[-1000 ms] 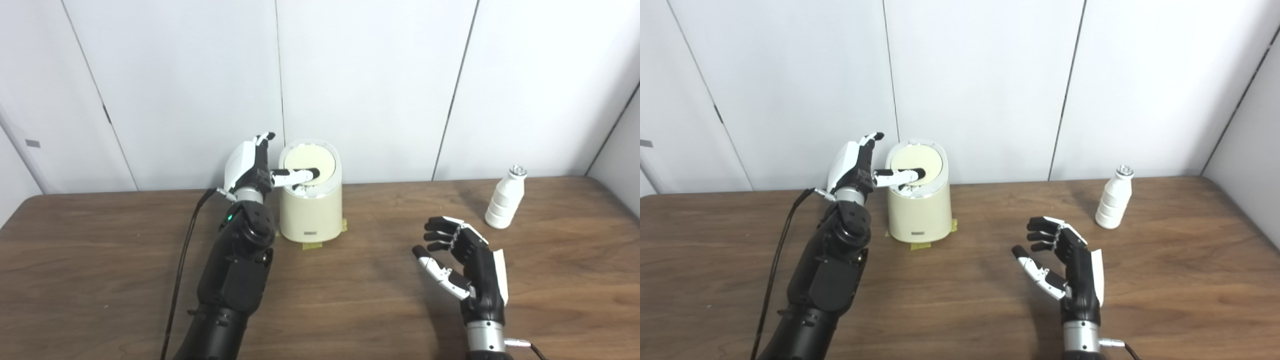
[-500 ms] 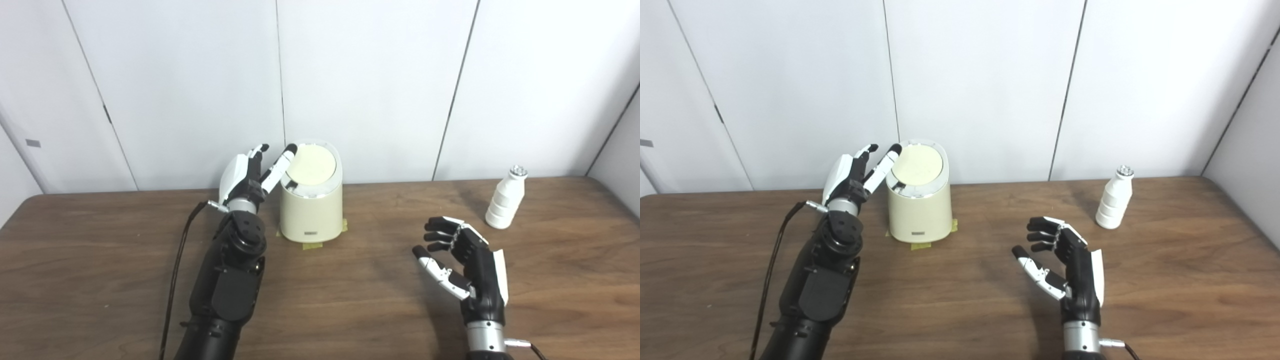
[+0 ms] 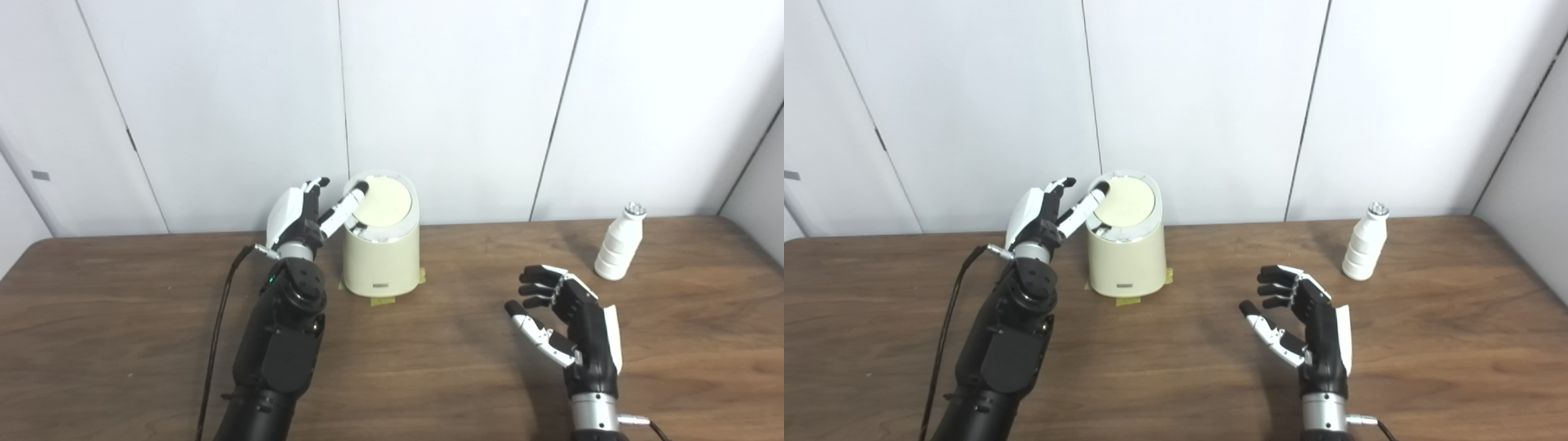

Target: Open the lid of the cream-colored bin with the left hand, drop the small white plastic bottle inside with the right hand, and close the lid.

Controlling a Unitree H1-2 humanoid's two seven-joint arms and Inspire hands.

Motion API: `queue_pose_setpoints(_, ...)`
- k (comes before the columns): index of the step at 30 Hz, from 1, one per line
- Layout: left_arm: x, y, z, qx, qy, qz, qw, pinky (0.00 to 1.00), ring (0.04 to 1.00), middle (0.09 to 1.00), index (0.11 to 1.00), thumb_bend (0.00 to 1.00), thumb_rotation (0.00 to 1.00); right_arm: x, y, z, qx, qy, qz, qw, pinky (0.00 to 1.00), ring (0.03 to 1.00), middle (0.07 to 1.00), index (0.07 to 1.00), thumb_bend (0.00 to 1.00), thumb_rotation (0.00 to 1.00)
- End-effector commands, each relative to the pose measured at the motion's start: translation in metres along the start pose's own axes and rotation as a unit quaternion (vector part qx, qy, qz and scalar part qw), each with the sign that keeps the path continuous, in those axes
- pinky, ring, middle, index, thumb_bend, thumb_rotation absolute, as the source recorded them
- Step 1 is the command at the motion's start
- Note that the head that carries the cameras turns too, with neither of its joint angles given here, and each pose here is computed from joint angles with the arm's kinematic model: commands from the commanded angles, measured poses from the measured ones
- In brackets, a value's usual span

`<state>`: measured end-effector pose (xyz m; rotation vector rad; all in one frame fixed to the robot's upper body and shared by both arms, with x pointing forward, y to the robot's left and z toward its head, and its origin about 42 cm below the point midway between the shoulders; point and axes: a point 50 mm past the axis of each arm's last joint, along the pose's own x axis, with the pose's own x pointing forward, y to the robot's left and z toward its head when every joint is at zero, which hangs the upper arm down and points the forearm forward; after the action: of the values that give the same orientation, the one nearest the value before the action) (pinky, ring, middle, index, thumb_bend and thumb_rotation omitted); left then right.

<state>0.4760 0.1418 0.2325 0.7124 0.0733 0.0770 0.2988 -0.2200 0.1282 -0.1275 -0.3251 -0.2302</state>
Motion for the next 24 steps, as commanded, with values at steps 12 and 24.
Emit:
queue_pose_setpoints(12, 0.012, 0.010, 0.037, 0.038, -0.042, 0.023, 0.998, 1.00, 0.998, 1.000, 0.943, 0.90, 0.26, -0.006, 0.006, -0.005, -0.010, 0.003, 0.005, 1.000, 0.49, 0.579, 0.613, 0.601, 0.34, 0.11)
queue_pose_setpoints(24, 0.011, 0.005, 0.036, 0.247, -0.074, 0.061, 0.964, 1.00, 1.000, 0.970, 0.944, 0.93, 0.00, -0.006, 0.006, -0.005, -0.006, 0.007, 0.005, 1.000, 0.50, 0.589, 0.619, 0.604, 0.35, 0.15)
